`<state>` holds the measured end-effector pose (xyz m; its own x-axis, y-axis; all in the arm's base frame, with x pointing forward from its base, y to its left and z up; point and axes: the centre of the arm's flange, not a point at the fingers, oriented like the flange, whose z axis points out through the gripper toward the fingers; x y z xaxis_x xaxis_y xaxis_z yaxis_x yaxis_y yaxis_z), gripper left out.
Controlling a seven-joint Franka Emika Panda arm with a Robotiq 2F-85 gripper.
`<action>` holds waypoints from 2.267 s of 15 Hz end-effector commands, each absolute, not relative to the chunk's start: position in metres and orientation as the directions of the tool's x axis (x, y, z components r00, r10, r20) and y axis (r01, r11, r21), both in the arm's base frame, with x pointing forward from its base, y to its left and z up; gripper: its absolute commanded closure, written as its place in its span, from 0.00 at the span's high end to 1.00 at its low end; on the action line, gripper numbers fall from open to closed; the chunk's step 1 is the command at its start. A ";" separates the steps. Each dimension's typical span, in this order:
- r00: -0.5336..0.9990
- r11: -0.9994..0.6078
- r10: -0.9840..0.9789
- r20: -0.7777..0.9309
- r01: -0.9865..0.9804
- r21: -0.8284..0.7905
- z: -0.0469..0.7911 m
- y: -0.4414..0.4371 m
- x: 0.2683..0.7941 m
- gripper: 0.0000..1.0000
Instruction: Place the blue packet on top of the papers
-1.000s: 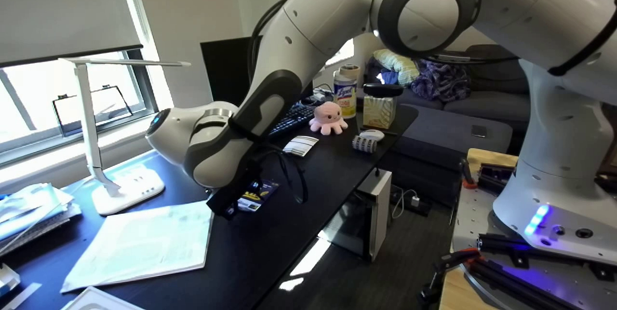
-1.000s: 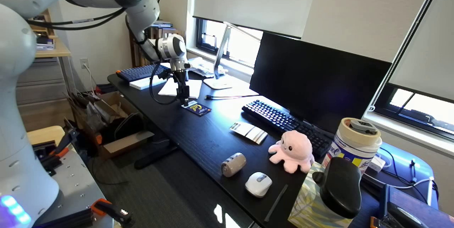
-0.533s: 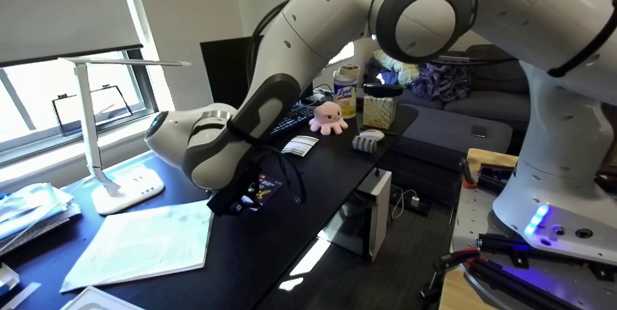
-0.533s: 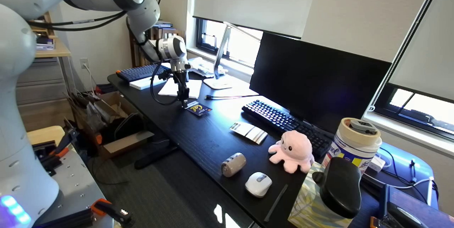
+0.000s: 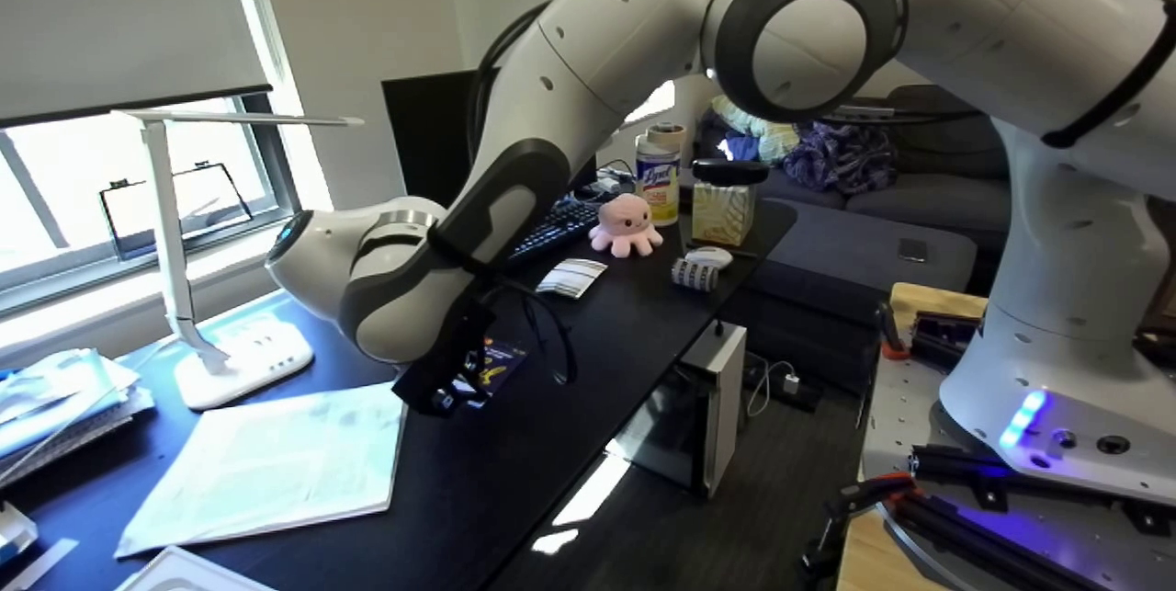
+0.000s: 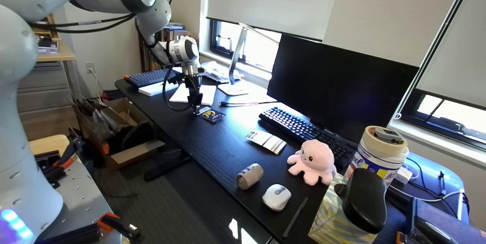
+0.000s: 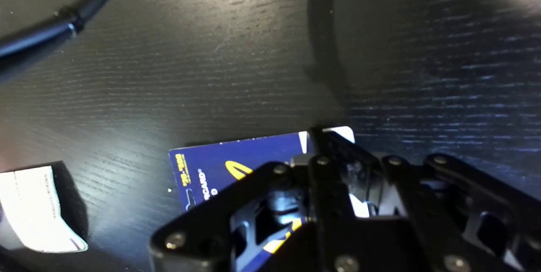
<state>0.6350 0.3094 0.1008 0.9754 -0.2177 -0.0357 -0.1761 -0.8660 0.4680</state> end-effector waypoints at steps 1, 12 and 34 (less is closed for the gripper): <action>0.989 -0.925 -0.110 -0.101 -0.065 0.373 0.086 0.325 0.634 0.01; 0.924 -0.934 0.283 -0.255 0.326 0.144 0.100 0.367 0.576 0.01; 0.774 -0.894 0.343 -0.533 0.443 0.067 0.100 0.299 0.545 0.01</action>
